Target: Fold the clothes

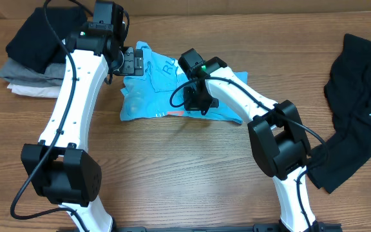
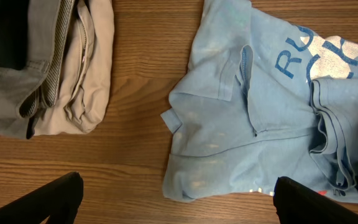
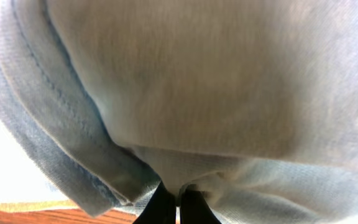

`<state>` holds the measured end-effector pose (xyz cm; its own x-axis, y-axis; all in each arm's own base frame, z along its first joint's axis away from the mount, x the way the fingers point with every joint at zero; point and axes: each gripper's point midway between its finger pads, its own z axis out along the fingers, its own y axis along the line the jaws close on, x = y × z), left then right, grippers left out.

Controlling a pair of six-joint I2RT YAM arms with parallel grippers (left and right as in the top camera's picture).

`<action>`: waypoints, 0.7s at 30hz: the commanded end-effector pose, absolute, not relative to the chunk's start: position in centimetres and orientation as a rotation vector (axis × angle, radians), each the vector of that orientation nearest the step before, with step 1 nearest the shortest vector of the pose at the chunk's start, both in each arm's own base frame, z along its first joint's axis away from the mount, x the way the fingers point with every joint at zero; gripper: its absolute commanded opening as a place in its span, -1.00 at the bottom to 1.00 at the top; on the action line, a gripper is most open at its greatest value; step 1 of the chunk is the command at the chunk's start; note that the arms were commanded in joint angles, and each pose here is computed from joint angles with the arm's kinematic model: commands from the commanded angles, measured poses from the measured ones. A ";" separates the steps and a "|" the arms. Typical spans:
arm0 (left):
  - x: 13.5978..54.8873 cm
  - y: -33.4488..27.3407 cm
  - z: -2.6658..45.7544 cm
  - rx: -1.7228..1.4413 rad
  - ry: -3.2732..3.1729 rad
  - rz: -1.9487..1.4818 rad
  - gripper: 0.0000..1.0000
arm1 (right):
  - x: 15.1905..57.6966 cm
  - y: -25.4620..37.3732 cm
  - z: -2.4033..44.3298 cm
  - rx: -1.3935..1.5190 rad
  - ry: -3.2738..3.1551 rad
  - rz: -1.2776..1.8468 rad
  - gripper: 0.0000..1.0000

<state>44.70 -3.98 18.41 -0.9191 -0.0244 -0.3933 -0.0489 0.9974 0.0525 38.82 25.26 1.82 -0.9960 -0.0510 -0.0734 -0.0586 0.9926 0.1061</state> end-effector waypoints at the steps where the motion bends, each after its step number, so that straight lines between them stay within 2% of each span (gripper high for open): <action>1: 44.9 -3.6 19.4 -0.043 2.711 0.082 1.00 | 38.9 26.8 5.1 -0.091 3.029 0.286 -0.92; 9: 45.0 -3.6 19.4 -0.038 2.710 0.083 1.00 | 36.3 30.4 7.2 -0.136 3.105 0.637 -0.92; 17: 45.1 -3.6 19.5 -0.038 2.705 0.082 1.00 | 35.0 31.4 7.2 -0.177 3.126 0.636 -0.89; 20: 45.1 -3.6 19.5 -0.038 2.704 0.082 1.00 | 34.4 30.9 7.0 -0.173 3.160 0.613 -0.12; 21: 45.1 -3.6 19.5 -0.038 2.704 0.082 0.99 | 34.3 30.5 7.0 -0.175 3.168 0.605 0.05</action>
